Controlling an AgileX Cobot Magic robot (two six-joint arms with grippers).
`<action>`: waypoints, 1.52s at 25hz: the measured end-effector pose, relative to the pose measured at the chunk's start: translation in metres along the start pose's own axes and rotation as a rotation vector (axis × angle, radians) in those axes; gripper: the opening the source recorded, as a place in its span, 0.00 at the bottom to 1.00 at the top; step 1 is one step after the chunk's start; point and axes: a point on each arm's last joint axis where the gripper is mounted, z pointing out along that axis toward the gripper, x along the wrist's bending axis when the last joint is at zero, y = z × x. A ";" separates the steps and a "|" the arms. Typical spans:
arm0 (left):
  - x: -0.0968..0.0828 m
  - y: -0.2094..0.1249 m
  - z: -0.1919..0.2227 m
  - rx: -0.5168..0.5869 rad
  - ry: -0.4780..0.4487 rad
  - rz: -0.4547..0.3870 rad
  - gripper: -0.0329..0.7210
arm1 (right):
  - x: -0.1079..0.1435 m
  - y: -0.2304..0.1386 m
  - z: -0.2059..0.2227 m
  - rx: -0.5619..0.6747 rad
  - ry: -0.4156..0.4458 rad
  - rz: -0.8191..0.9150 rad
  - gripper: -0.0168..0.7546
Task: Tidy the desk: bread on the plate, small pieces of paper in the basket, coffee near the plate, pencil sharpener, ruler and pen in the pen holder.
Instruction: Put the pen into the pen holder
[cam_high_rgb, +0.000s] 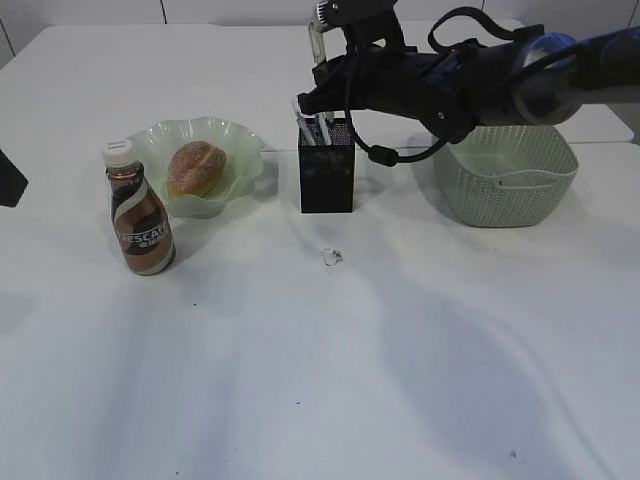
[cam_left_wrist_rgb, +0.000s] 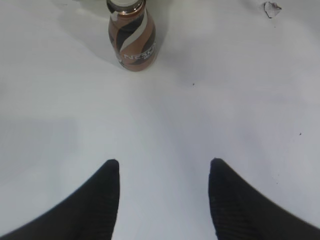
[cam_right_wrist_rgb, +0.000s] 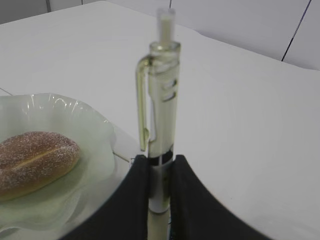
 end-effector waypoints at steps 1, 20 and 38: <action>0.000 0.000 0.000 0.000 0.000 0.000 0.58 | 0.000 -0.001 0.000 0.001 0.001 -0.005 0.14; 0.000 0.000 0.000 -0.001 0.000 0.000 0.58 | 0.000 -0.037 0.015 0.073 0.004 -0.014 0.13; 0.000 0.002 0.000 -0.025 -0.002 -0.002 0.58 | -0.001 -0.040 0.015 0.107 -0.002 -0.014 0.17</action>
